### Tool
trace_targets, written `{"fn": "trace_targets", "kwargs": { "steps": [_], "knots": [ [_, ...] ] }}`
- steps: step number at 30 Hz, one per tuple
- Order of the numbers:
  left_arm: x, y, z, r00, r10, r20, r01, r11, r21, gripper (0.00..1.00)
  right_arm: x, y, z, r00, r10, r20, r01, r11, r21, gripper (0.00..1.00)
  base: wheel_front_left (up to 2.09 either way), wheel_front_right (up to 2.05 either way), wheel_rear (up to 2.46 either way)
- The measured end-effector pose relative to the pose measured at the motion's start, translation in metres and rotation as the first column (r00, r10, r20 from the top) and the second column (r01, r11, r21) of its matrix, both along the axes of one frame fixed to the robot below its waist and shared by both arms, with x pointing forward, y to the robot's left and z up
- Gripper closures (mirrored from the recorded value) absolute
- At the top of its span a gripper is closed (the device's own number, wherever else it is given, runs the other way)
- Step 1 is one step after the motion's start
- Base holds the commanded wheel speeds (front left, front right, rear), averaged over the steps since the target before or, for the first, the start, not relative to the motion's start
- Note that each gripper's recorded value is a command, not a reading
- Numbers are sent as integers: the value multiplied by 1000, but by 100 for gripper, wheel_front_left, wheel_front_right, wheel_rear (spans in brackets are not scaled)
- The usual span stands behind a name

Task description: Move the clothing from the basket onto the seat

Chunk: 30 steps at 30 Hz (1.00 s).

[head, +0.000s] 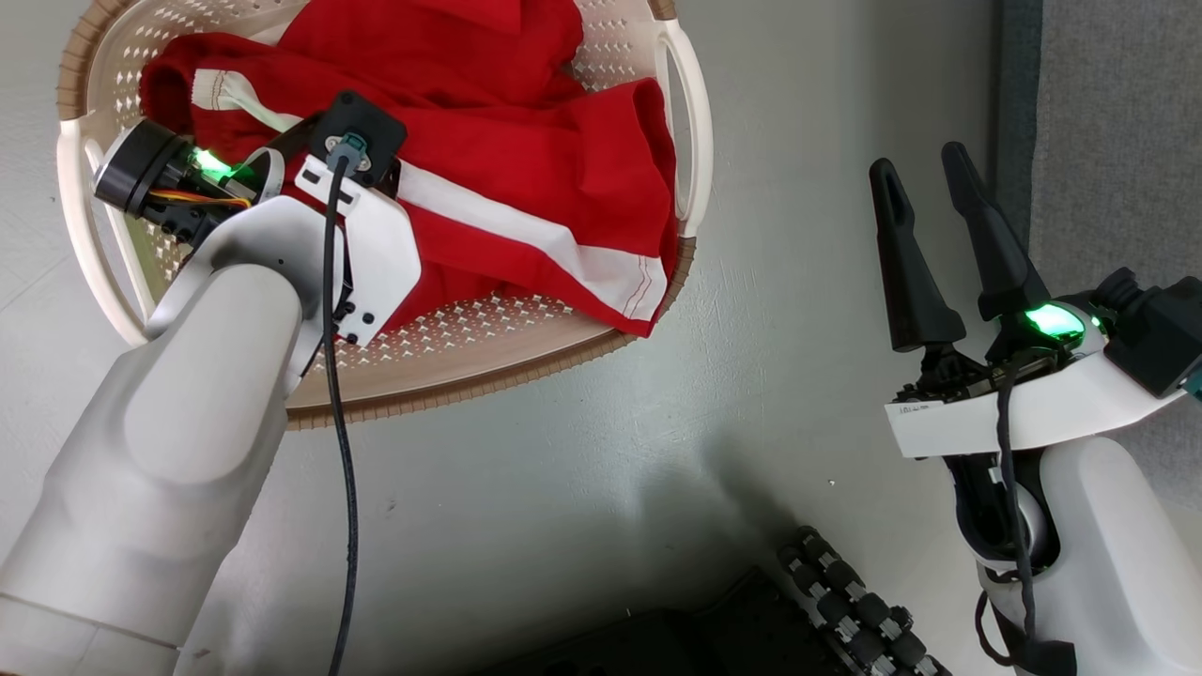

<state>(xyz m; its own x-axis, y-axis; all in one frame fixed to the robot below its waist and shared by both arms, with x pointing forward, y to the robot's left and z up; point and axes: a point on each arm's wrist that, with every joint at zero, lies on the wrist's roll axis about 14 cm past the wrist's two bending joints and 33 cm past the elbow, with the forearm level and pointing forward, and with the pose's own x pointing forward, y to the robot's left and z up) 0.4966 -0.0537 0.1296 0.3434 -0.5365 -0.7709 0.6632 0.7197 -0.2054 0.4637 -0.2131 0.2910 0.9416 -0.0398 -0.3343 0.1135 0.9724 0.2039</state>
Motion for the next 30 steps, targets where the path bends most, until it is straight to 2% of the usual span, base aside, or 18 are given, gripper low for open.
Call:
{"fn": "trace_targets", "kwargs": {
  "steps": [18,20,22,27,29,30],
  "knots": [
    [-14,-14,-7,997,-72,-37,72,997,5,0,-3,-4,2,1000,-21,-5,21,1000,17,0,0,0,0],
    [-14,-15,-7,996,-81,-38,81,997,2,6,-4,-4,2,1000,-22,-6,23,1000,16,0,0,0,0],
    [-14,-16,-8,996,-84,-37,84,996,1,19,-5,-5,2,1000,-27,-7,27,999,18,0,0,0,0],
    [-11,-19,-9,996,-88,-34,88,996,-1,34,-6,-8,2,999,-31,-10,31,999,11,0,0,0,0],
    [-11,-21,-9,995,-93,-35,93,996,-4,35,-6,-8,2,999,-32,-10,32,999,9,0,0,0,0],
    [-12,-21,-9,995,-95,-37,95,995,-6,42,-6,-9,2,999,-33,-11,33,999,8,0,0,0,0]
  ]
}}
